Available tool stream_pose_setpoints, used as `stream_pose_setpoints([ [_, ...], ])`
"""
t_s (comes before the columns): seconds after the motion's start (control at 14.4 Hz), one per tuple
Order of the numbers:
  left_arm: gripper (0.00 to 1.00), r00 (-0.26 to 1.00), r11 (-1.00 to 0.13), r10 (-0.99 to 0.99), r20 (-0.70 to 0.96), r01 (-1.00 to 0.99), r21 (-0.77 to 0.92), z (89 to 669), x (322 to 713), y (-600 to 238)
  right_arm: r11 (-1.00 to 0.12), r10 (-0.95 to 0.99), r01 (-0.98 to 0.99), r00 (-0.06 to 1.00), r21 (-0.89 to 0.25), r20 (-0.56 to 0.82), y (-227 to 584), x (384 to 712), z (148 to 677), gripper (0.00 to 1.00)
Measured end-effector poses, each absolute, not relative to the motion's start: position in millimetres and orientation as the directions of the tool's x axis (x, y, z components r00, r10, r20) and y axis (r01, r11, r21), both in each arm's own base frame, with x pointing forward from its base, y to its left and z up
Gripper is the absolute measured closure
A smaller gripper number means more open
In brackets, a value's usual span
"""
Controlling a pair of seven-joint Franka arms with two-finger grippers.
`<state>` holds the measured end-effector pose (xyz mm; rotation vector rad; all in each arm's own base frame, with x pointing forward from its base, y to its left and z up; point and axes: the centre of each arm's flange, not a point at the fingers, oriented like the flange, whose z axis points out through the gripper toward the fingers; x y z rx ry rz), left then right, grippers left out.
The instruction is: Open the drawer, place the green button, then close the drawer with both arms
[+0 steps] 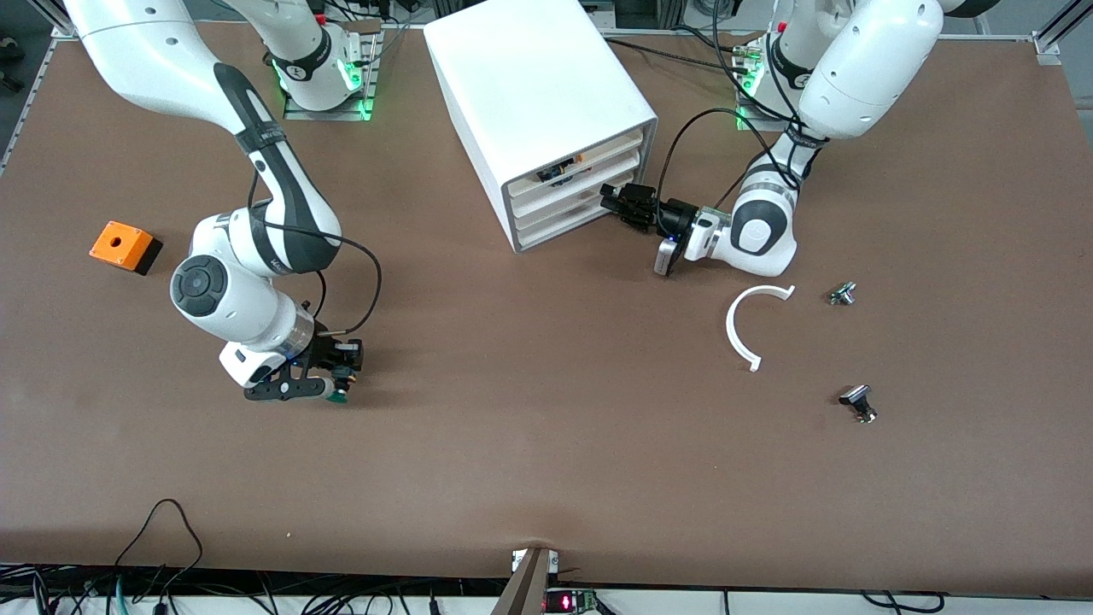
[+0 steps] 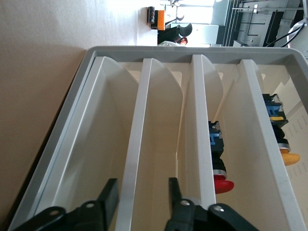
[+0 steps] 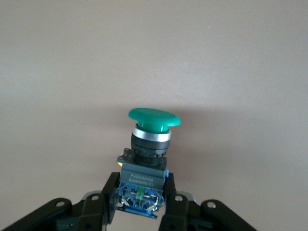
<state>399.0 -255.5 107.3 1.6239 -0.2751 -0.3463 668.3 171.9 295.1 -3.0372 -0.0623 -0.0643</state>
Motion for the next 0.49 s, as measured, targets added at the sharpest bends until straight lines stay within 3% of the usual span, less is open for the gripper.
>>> stream_pose_setpoints([
  [0.28, 0.63, 0.924, -0.102, -0.376, -0.072, 0.036, 0.994, 100.5, 393.3, -259.8, -0.995, -0.005, -0.003, 1.0, -0.098, 0.018, 204.1, 666.8, 336.8, 0.59],
  [0.49, 0.63, 0.929, -0.114, -0.36, -0.089, 0.051, 0.992, 93.8, 385.7, -273.2, -0.994, -0.047, -0.047, 0.999, -0.095, -0.002, 235.2, 659.4, 355.2, 0.59],
])
